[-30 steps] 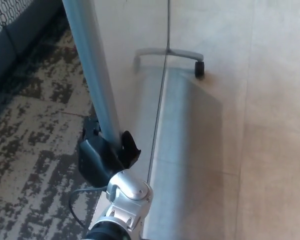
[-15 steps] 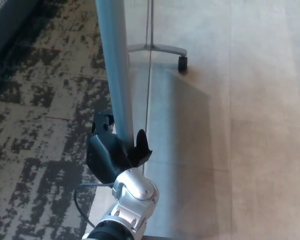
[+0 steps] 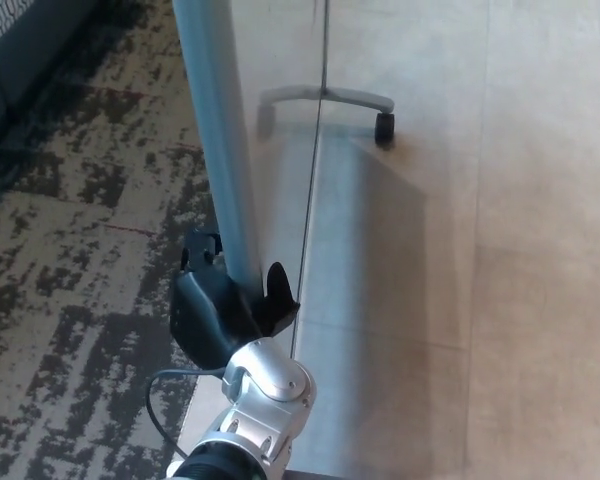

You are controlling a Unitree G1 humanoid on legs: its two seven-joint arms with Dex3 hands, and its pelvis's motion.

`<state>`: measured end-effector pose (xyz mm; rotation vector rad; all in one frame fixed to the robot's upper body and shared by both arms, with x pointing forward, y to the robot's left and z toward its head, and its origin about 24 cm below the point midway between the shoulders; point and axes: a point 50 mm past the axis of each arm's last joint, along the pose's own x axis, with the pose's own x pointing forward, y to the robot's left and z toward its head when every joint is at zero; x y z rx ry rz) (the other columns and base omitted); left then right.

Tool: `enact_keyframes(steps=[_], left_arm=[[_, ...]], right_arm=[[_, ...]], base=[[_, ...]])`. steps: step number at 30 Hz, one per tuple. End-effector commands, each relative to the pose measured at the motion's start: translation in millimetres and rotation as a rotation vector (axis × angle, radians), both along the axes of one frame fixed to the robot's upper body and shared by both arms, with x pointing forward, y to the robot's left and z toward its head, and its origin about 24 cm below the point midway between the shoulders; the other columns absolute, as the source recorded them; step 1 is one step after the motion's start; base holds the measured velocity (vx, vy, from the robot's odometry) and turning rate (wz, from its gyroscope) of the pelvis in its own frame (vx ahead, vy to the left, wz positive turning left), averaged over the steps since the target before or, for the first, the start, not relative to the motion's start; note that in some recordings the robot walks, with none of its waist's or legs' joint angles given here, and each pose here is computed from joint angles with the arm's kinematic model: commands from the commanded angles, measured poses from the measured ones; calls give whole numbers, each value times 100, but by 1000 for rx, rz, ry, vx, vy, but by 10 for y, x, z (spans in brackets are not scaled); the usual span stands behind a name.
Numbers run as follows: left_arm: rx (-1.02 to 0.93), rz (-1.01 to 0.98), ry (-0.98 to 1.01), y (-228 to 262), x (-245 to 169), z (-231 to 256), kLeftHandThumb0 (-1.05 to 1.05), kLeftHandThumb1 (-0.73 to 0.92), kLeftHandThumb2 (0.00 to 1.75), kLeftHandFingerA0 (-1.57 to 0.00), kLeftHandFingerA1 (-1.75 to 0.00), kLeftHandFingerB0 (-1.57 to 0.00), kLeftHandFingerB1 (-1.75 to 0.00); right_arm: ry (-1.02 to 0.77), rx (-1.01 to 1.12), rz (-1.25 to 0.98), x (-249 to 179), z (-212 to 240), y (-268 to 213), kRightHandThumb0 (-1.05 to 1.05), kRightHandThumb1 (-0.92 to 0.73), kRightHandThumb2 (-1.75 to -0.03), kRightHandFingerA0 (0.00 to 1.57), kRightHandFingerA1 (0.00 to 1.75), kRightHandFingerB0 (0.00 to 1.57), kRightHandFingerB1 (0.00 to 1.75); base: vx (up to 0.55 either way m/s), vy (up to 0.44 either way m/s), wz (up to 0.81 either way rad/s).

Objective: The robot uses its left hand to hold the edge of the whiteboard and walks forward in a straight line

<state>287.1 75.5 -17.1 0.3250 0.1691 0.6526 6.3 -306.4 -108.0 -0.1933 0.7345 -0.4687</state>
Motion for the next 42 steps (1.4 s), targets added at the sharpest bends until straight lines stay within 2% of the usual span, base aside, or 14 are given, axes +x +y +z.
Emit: enact_keyframes(steps=[1, 5, 7, 13, 14, 17, 18, 20, 21, 23, 30, 31, 41, 42], left_arm=[[-36, -118, -113, -361, 218, 370, -14, 52, 107, -101, -159, -92, -150], [-31, -123, -111, -362, 225, 374, -19, 48, 110, -125, -134, -111, -126], [-25, -124, -110, -373, 218, 371, -15, 53, 106, -102, -160, -92, -150], [-76, -154, -108, -369, 199, 339, -14, 53, 110, -105, -151, -94, -140], [-90, -194, -93, -361, 205, 325, -19, 63, 72, -89, -114, -88, -86], [-97, -213, -86, -358, 207, 320, -19, 63, 72, -89, -114, -88, -86], [-129, -268, -57, -357, 211, 296, -57, 42, 77, -25, -50, -34, -46], [-144, -293, -44, -357, 212, 287, -57, 42, 77, -25, -50, -34, -46], [-153, -327, -29, -355, 213, 278, -74, 51, 56, 0, -13, -5, -28], [-79, -448, 61, -311, 218, 228, -100, 60, 59, 0, 0, 0, 0], [0, -551, 123, -218, 131, 146, -105, 64, 62, 0, 0, 0, 0], [-24, -569, 118, -180, 79, 118, -105, 61, 104, 0, -25, 0, -5], [-7, -635, 122, 165, -397, 66, -105, 62, 103, 0, -27, 0, -4], [48, -615, 137, 514, -692, 24, -105, 64, 104, 0, -33, 0, -16]], right_arm=[[-8, -14, -10, 4, 16, -38, -44, -55, -57, 39, 57, 41, 35], [-10, -18, -9, 18, 21, -38, -45, -55, -57, 39, 59, 42, 35], [-7, -23, -4, 10, 31, -48, -46, -55, -56, 39, 58, 42, 34], [-1, -18, 2, -14, 20, -35, -43, -55, -57, 38, 57, 41, 35], [-6, -22, 9, -16, 31, -30, -46, -56, -56, 37, 59, 41, 34], [-7, -23, 12, -17, 36, -28, -46, -56, -56, 37, 59, 41, 34], [-21, -31, 9, -14, 41, -22, -50, -41, -80, 38, 63, 34, 49], [-26, -34, 7, -13, 43, -19, -50, -41, -80, 38, 63, 34, 49], [-29, -35, 5, -11, 44, -17, -50, -40, -80, 40, 64, 35, 49], [-29, -35, -1, 3, 42, -18, -52, -41, -81, 40, 64, 35, 49], [-16, -34, 18, 13, 47, -26, -52, -42, -81, 38, 63, 33, 48], [-17, -26, 13, 25, 41, -25, -51, -42, -81, 39, 64, 33, 48], [-33, -48, 8, 68, 25, 15, -48, -40, -79, 49, 68, 36, 49], [-20, -43, 10, 82, 22, 7, -45, -53, -56, 52, 67, 43, 35]], base=[[0, 0, 0], [0, 0, 0], [0, 0, 0], [0, 0, 0], [0, 0, 0], [0, 0, 0], [0, 0, 0], [0, 0, 0], [0, 0, 0], [0, 0, 0], [0, 0, 0], [0, 0, 0], [0, 0, 0], [0, 0, 0]])
